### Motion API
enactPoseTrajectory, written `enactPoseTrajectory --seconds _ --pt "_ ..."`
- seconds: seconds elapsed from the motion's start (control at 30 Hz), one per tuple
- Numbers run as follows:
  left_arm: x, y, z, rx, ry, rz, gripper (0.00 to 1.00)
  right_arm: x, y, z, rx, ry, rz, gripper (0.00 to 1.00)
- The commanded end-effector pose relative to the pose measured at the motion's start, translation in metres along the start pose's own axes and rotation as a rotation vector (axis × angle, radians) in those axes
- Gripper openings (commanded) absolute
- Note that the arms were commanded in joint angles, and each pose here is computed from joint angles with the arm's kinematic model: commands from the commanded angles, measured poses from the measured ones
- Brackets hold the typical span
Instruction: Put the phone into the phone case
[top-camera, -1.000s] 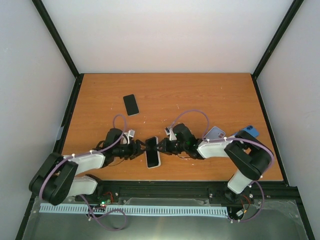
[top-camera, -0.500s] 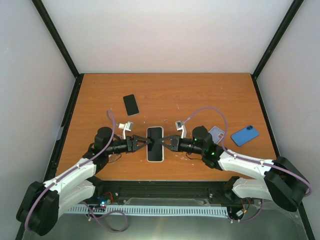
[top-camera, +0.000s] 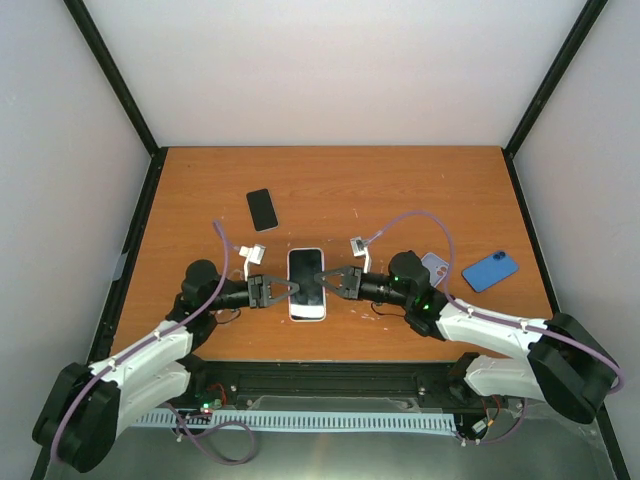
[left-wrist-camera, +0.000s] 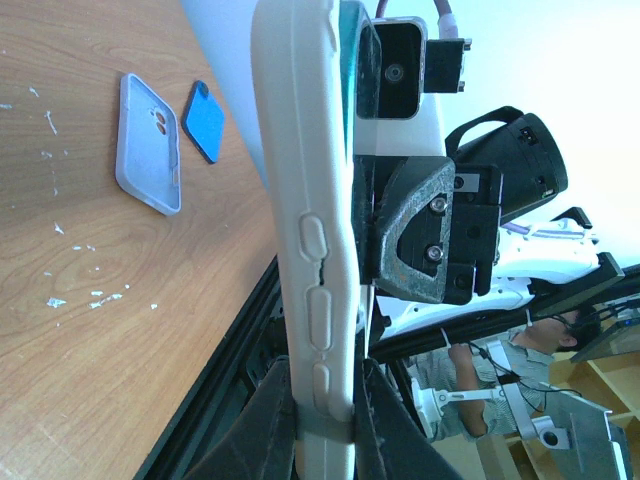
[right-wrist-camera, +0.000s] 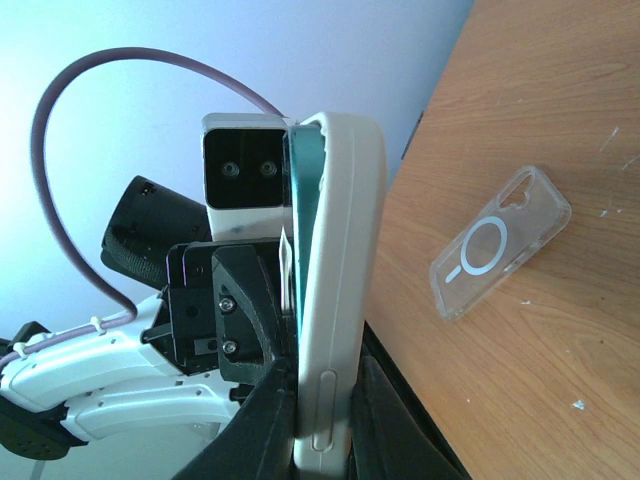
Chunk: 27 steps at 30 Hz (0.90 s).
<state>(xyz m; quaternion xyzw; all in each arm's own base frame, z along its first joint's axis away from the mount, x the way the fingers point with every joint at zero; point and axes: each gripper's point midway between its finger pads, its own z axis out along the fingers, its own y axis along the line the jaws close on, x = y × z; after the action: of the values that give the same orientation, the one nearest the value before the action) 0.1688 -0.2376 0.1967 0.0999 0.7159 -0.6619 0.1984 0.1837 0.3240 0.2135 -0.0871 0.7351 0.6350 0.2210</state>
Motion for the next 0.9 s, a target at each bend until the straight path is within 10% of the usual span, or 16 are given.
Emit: enactPoseTrajectory --seconds 0.0,0.37,0.67,0.87 --pt "-0.001 -0.020 0.002 0.049 0.026 0.121 0.02 -0.005 0.029 -0.003 -0.078 -0.005 -0.086 0.17" --pt "0.004 -0.055 0.001 0.119 0.157 0.280 0.00 -0.024 0.063 -0.018 -0.043 -0.040 -0.142 0.45" --pt "0.009 -0.062 -0.001 0.130 0.197 0.323 0.01 -0.036 0.076 -0.022 -0.039 -0.089 -0.142 0.26" --pt "-0.007 -0.061 0.001 0.055 0.131 0.304 0.25 -0.028 0.070 -0.026 -0.030 -0.067 -0.188 0.03"
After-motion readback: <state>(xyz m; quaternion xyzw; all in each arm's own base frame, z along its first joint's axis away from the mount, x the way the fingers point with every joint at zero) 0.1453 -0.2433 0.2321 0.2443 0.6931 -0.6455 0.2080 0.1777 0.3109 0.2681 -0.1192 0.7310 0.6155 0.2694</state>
